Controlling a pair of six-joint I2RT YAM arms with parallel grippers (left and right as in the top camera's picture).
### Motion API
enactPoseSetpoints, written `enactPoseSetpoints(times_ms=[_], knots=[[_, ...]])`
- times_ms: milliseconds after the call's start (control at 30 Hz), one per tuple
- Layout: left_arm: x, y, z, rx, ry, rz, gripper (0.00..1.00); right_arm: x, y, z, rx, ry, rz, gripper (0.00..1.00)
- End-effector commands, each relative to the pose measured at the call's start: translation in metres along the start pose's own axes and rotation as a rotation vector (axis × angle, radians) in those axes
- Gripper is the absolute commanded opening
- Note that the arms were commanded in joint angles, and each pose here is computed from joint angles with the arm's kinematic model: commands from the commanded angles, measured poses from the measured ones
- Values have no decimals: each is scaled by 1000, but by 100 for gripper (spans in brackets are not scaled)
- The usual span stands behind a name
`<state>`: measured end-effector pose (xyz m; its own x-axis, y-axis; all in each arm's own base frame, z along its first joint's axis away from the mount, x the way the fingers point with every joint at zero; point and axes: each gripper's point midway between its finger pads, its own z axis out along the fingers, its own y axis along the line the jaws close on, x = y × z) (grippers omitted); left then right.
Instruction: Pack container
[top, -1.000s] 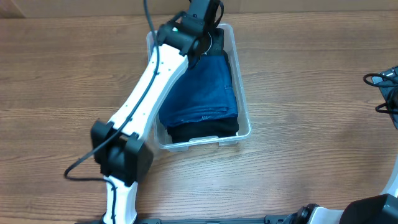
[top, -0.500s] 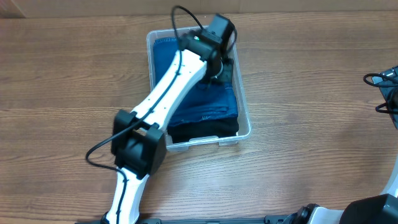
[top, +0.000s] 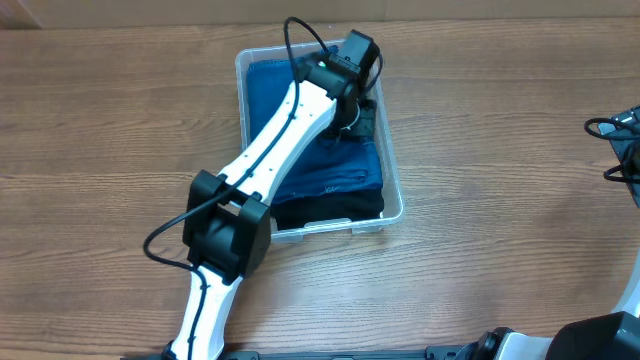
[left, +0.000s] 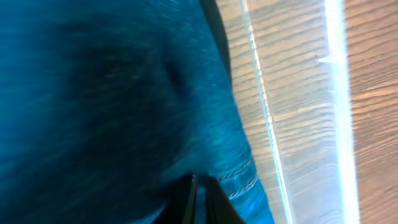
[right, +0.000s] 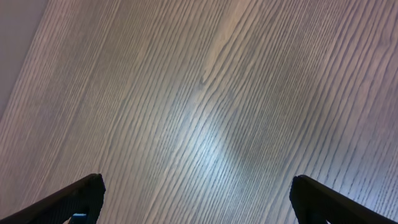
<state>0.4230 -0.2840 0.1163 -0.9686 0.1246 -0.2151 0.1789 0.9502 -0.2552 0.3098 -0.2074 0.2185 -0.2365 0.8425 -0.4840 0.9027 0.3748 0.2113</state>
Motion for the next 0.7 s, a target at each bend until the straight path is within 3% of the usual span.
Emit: enactPoseSetpoints(times_ms=[0,67,100,133,167,367,667], knots=[[-26,7,-101,48,-198,49,15,0,-1,1,0,0,10,100],[-27,12,-130,52,-249,77,27,0,-1,1,0,0,10,100],[-26,16,-150,52,-279,95,41,0,-1,1,0,0,10,100],[-24,20,-165,51,-302,103,90,0,-1,1,0,0,10,100],[-21,23,-177,49,-318,106,100,0,-1,1,0,0,10,100],[3,47,-234,23,-371,116,100,0,-1,1,0,0,10,100],[71,53,-310,17,-427,107,100,0,-1,1,0,0,10,100]])
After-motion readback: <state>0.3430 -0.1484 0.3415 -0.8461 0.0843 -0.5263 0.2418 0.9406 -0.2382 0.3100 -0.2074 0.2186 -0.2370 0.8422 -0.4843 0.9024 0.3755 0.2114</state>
